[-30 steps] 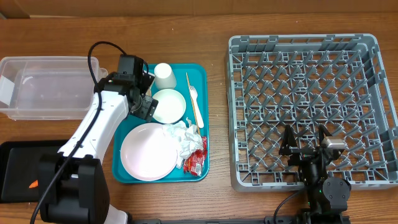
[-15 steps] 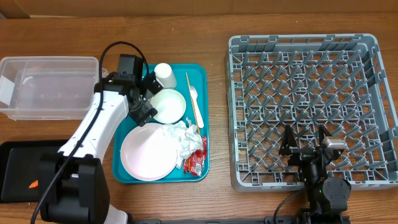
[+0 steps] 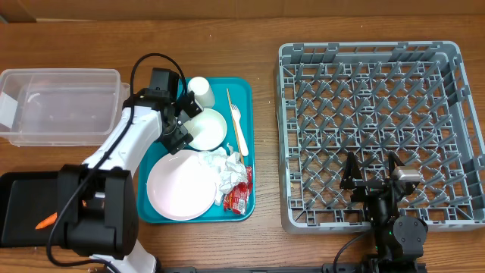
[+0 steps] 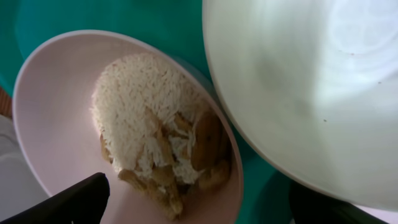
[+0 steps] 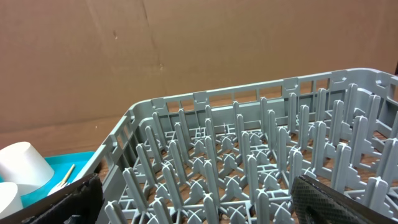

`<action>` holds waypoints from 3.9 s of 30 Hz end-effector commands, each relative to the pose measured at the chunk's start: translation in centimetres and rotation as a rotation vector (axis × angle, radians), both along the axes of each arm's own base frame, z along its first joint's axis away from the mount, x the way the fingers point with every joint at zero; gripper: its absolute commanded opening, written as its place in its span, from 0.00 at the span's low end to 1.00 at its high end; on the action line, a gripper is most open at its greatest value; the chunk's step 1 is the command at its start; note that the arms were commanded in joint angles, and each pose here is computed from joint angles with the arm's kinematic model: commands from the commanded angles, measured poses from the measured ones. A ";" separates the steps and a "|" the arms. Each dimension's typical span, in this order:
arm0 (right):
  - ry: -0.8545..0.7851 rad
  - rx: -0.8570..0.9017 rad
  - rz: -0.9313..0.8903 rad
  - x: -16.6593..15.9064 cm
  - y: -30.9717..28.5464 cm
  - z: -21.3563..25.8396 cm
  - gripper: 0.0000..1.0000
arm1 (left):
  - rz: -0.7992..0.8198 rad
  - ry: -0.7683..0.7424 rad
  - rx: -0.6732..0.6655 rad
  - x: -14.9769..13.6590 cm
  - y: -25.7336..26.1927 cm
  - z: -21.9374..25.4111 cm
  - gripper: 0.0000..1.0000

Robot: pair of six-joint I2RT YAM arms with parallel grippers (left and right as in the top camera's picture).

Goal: Sort waste into correct bins and load items into the dishwasher
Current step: 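Grasp the pink bowl rim with the left gripper and lift, then carry the pink bowl left over the black tray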

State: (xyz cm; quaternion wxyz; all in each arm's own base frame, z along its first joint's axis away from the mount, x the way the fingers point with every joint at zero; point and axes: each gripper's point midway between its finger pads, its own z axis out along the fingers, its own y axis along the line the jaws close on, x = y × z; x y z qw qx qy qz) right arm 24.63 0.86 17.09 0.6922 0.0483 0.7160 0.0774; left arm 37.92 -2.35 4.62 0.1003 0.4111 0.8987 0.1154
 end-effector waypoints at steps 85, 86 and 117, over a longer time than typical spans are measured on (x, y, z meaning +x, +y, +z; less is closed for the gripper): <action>0.000 -0.003 -0.013 0.0 -0.2 -0.3 1.00 | 0.563 -0.247 -0.441 8.0 -3.7 12.6 0.04; 0.000 -0.003 -0.013 0.0 -0.2 -0.3 1.00 | 0.603 -0.255 -0.450 8.1 -3.3 13.0 0.04; 0.000 -0.003 -0.013 0.0 -0.2 -0.3 1.00 | 1.430 -0.338 -0.704 3.6 21.3 15.1 0.04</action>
